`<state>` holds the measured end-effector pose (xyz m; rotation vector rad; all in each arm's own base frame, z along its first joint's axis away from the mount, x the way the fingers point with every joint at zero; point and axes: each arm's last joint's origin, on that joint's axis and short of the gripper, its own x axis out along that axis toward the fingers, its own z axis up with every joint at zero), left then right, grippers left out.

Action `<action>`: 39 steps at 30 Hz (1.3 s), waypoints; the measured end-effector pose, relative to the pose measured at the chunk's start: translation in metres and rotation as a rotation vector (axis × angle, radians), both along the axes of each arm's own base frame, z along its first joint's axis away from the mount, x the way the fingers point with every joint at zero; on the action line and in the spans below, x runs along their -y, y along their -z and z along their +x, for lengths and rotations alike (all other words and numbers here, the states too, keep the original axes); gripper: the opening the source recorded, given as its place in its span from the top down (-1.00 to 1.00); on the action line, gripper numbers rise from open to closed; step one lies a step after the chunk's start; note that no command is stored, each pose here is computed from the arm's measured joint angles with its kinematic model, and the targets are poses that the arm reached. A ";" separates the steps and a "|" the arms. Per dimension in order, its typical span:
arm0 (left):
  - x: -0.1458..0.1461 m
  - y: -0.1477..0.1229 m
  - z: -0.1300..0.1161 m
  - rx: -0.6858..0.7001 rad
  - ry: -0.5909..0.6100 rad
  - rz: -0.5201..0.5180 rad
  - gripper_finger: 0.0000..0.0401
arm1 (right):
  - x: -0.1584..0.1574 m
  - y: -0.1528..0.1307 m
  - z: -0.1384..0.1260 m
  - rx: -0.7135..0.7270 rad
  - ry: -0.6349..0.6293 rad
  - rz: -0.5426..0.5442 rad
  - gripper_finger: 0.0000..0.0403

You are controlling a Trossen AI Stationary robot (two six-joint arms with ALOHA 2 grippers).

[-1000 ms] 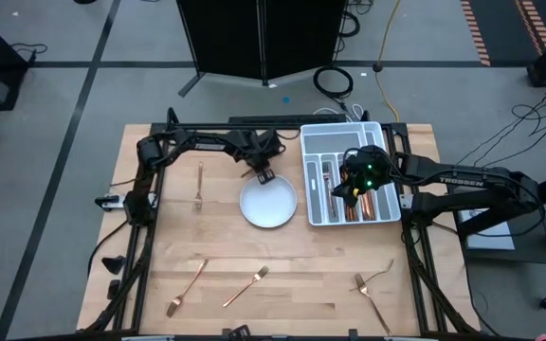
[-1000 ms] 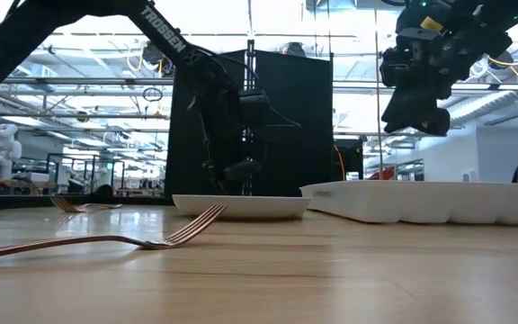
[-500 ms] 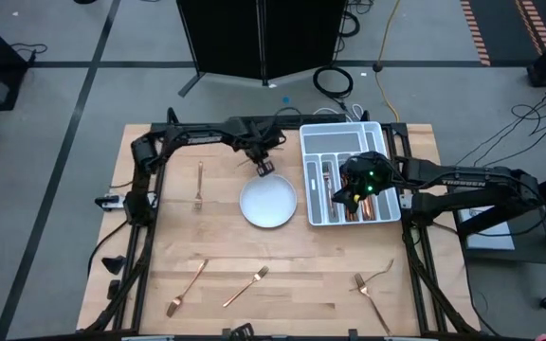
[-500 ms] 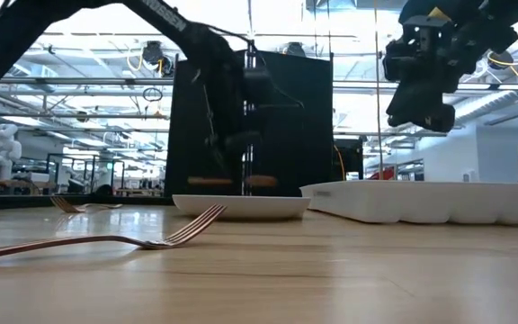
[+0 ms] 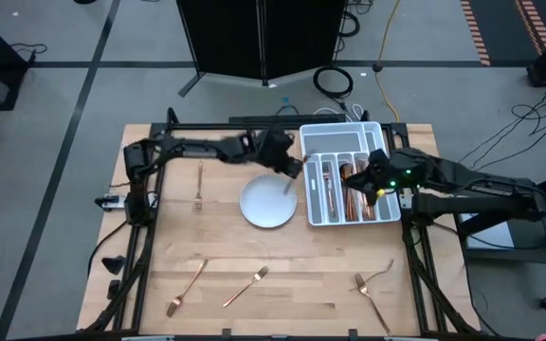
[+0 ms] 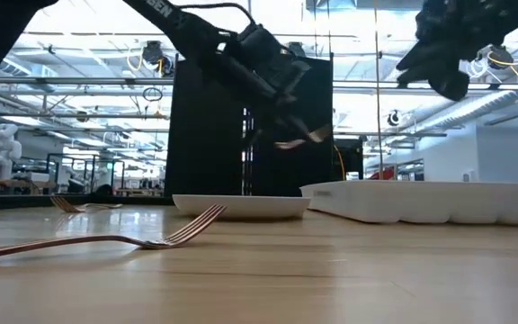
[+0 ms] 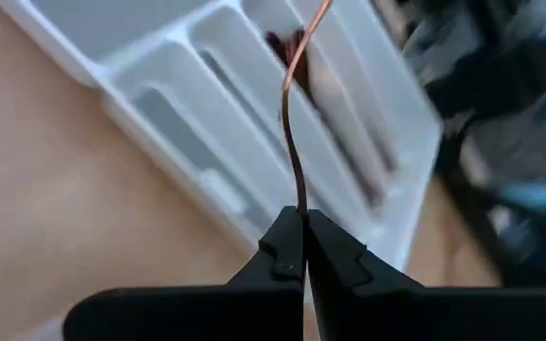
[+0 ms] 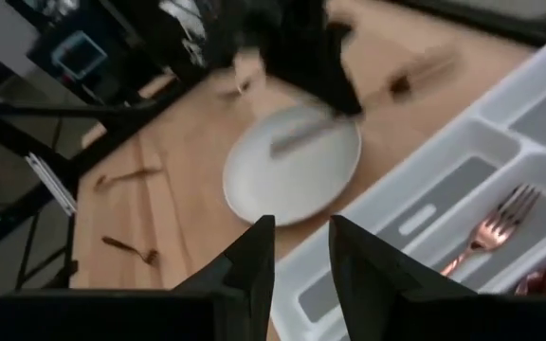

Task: Sort silverware
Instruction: Put the fork in the silverware tray

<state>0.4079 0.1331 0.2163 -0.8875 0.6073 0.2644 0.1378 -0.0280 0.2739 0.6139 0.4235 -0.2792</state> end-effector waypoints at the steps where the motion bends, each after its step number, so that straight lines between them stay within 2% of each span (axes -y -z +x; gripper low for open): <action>1: 0.008 0.004 0.004 0.036 -0.033 -0.030 1.00 | 0.000 -0.002 -0.003 0.014 0.004 -0.008 0.54; 7: 0.050 0.023 0.041 0.314 -0.229 -0.167 1.00 | -0.002 -0.006 -0.011 0.039 -0.001 -0.033 0.54; 11: 0.058 0.055 0.067 0.332 -0.328 -0.245 1.00 | -0.003 -0.004 -0.013 0.019 -0.005 -0.035 0.54; 14: 0.061 0.064 0.084 0.359 -0.387 -0.310 1.00 | -0.003 -0.003 -0.014 0.009 -0.007 -0.032 0.54; 18: 0.064 0.076 0.102 0.362 -0.417 -0.300 1.00 | -0.003 -0.001 -0.015 -0.017 -0.011 -0.024 0.54; 26: 0.061 0.077 0.110 0.289 -0.517 -0.275 0.99 | -0.005 0.002 -0.016 -0.038 -0.075 0.008 0.54; 39: 0.061 0.078 0.110 0.284 -0.511 -0.279 0.67 | -0.006 0.002 -0.016 -0.044 -0.121 -0.009 0.54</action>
